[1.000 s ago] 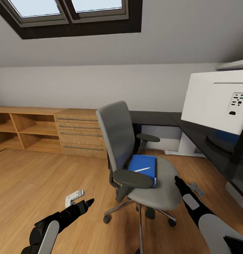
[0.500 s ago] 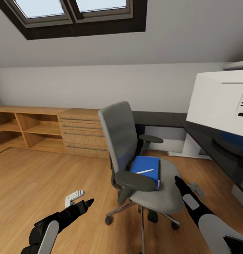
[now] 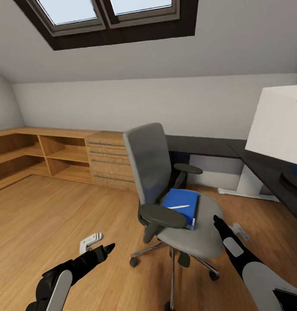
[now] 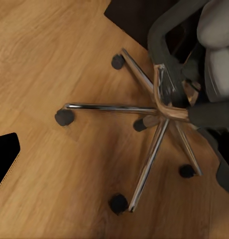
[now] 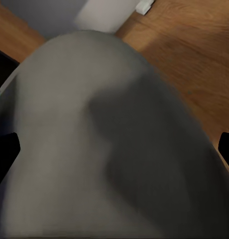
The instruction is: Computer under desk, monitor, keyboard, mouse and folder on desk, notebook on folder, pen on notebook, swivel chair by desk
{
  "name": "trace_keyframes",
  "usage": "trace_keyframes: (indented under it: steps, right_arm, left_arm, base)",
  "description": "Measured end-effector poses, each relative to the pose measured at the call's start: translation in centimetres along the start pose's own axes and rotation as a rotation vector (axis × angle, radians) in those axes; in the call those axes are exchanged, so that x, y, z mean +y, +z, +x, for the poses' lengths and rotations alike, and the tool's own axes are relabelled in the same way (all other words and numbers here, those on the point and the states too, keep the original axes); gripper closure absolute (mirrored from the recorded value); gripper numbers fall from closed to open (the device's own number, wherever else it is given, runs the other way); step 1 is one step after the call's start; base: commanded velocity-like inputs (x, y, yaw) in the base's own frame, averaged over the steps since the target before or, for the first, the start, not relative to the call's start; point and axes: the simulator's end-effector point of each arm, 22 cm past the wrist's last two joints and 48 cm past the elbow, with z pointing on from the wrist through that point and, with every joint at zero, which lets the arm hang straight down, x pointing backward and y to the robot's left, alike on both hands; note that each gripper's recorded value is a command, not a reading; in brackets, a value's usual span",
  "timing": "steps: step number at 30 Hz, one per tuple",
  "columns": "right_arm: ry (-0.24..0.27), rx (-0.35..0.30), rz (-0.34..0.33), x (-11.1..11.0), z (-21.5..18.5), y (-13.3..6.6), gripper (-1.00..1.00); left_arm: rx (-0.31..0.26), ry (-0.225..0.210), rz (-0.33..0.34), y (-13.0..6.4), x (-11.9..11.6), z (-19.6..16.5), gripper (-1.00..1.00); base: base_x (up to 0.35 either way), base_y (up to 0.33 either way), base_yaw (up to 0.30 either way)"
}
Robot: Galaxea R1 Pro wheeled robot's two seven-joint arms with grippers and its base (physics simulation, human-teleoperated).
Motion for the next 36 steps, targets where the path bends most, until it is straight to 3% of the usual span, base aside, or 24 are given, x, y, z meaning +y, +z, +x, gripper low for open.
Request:
trace_keyframes:
  steps: [26, 36]
  right_arm:
    - [-0.005, -0.004, 0.015, -0.93, -0.26, 0.32, -1.0]
    - [-0.005, 0.003, 0.01, -0.66, 0.27, 0.32, -1.0]
  left_arm:
    - [0.011, -0.004, -0.006, 0.34, 0.33, 0.43, -1.0]
    - [0.014, -0.005, -0.007, 0.42, 0.37, 0.51, -1.0]
  base:
    - [0.0, 0.0, 0.251]
    - [0.0, 0.0, 0.062]
